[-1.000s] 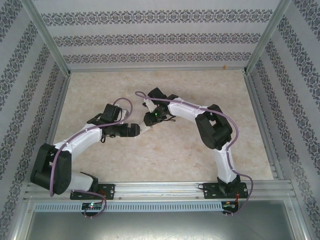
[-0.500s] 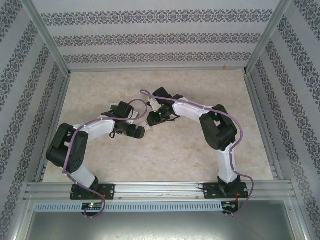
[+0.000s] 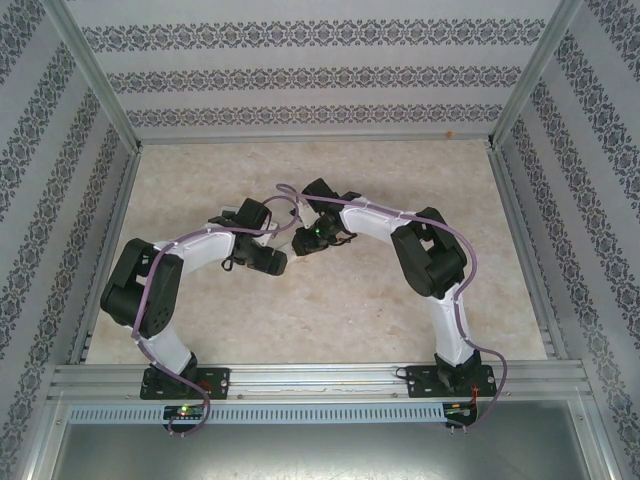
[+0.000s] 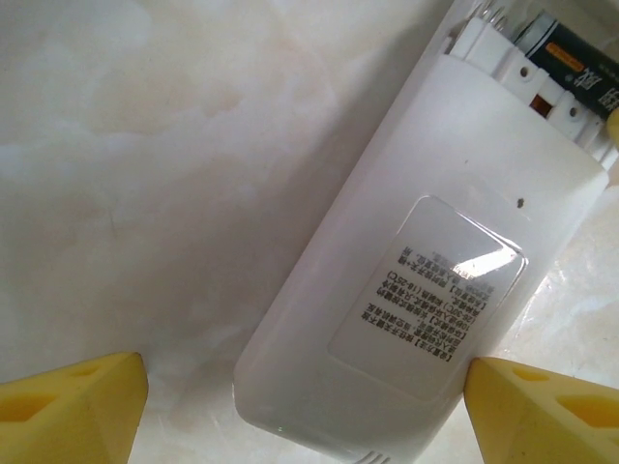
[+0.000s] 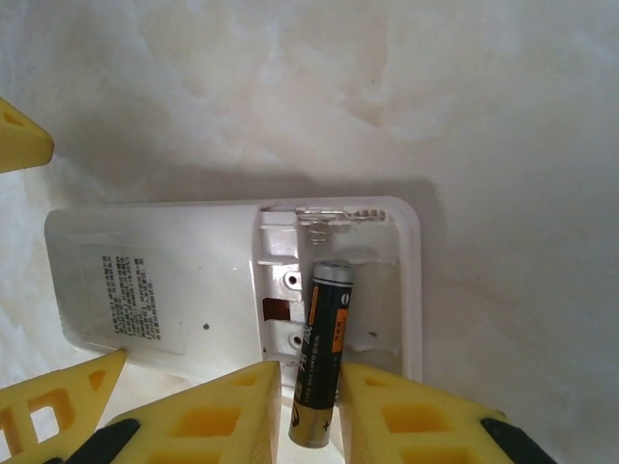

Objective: Load the batteries into the remote control

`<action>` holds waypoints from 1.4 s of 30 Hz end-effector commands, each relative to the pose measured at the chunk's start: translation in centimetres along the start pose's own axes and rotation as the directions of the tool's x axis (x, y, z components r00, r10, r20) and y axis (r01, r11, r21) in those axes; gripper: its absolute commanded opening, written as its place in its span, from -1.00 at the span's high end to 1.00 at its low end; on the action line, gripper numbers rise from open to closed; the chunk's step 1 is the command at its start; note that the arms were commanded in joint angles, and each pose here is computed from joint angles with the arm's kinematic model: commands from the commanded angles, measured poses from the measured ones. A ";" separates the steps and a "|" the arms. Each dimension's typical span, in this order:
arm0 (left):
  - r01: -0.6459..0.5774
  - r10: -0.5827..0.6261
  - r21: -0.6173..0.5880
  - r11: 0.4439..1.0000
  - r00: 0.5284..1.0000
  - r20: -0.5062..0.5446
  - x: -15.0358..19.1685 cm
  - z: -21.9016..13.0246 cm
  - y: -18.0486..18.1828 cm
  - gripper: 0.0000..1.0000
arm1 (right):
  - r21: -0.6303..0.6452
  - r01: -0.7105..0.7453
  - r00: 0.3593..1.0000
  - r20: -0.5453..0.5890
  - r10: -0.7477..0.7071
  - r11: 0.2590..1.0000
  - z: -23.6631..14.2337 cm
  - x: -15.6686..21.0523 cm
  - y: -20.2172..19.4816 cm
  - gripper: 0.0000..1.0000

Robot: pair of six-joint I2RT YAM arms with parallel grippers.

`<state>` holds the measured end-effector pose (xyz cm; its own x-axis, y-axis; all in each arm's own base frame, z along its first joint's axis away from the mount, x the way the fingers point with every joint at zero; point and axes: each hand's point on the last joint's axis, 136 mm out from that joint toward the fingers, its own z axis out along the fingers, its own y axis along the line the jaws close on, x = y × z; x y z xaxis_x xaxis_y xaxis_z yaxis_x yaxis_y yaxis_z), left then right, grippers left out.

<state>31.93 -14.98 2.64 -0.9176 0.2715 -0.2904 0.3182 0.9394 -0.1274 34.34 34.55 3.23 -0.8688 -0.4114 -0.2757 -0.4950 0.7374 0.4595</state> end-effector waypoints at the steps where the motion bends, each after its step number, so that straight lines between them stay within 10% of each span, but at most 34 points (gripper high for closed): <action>1: -0.017 0.004 -0.132 0.991 0.996 -0.094 2.2 0.8 2.3 -0.69 | 0.003 0.001 1.000 -0.012 -0.001 1.000 0.7 0.0 0.3 0.54; 42: 0.001 -0.013 -0.155 0.988 0.997 -0.073 1.7 0.8 3.0 -0.57 | 0.029 0.008 1.000 -0.027 -0.007 1.000 -0.7 0.8 -0.7 0.55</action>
<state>31.97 -15.05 2.68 -0.9159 0.2804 -0.2872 0.3225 0.9401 -0.1106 34.59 34.51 2.93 -0.8683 -0.4148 -0.2720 -0.4959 0.7397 0.4549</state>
